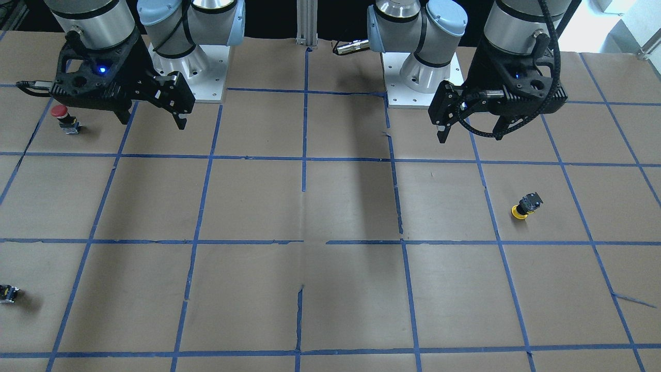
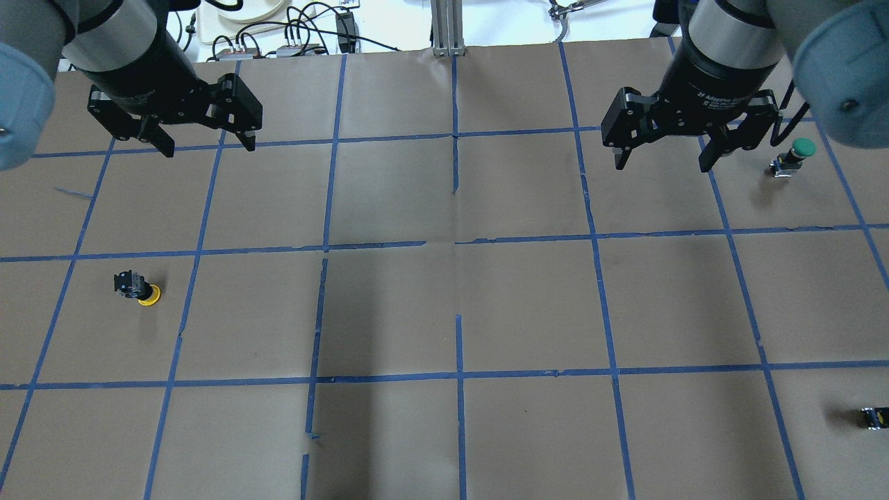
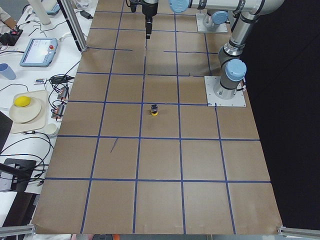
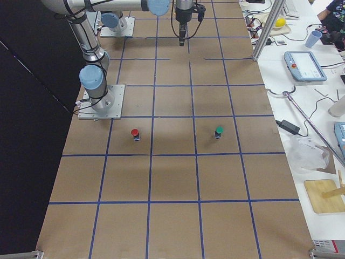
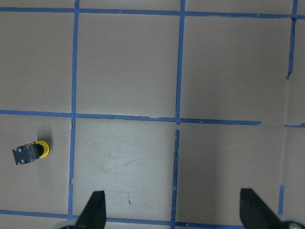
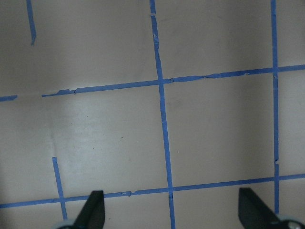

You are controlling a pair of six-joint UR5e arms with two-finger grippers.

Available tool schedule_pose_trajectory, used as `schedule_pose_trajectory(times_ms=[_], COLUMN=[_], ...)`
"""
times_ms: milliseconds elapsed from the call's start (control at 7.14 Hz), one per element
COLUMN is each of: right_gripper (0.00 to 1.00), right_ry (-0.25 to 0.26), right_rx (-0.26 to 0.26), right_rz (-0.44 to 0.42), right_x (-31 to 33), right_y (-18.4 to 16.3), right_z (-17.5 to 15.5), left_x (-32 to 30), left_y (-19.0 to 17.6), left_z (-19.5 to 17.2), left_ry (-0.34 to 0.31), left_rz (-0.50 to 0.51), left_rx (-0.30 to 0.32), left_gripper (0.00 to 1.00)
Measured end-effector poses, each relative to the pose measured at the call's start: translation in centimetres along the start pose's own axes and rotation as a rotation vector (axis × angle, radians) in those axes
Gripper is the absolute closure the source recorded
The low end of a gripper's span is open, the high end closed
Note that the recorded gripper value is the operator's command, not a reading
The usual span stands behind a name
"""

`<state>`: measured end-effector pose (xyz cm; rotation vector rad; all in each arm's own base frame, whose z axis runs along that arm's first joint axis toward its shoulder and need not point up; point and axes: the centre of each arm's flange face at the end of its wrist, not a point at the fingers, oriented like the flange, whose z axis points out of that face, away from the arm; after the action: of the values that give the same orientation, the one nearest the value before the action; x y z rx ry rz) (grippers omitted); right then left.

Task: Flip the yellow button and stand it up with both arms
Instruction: 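Move the left gripper toward the yellow-capped button lying on its side, then lower the left gripper and grasp the yellow-capped button's black body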

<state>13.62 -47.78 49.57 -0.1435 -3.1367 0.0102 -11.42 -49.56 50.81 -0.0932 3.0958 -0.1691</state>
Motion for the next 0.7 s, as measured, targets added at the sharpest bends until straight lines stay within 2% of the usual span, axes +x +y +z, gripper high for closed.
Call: schedule_pose_trajectory(times_ms=[280, 560, 700], right_gripper=[0.00, 0.00, 0.00], right_ry=[0.000, 0.001, 0.001], right_rx=[0.002, -0.003, -0.004], right_rz=[0.001, 0.001, 0.001], right_x=[0.0, 0.0, 0.0], right_y=[0.0, -0.1, -0.2], right_z=[0.0, 0.2, 0.3], left_x=[-3.1, -9.7, -12.5], left_y=[-0.6, -1.2, -1.3], left_z=[1.6, 6.2, 8.5], left_ry=[-0.002, -0.011, -0.016], left_rz=[-0.063, -0.189, -0.248], left_rx=[0.006, -0.055, -0.061], left_gripper=[0.00, 0.00, 0.00])
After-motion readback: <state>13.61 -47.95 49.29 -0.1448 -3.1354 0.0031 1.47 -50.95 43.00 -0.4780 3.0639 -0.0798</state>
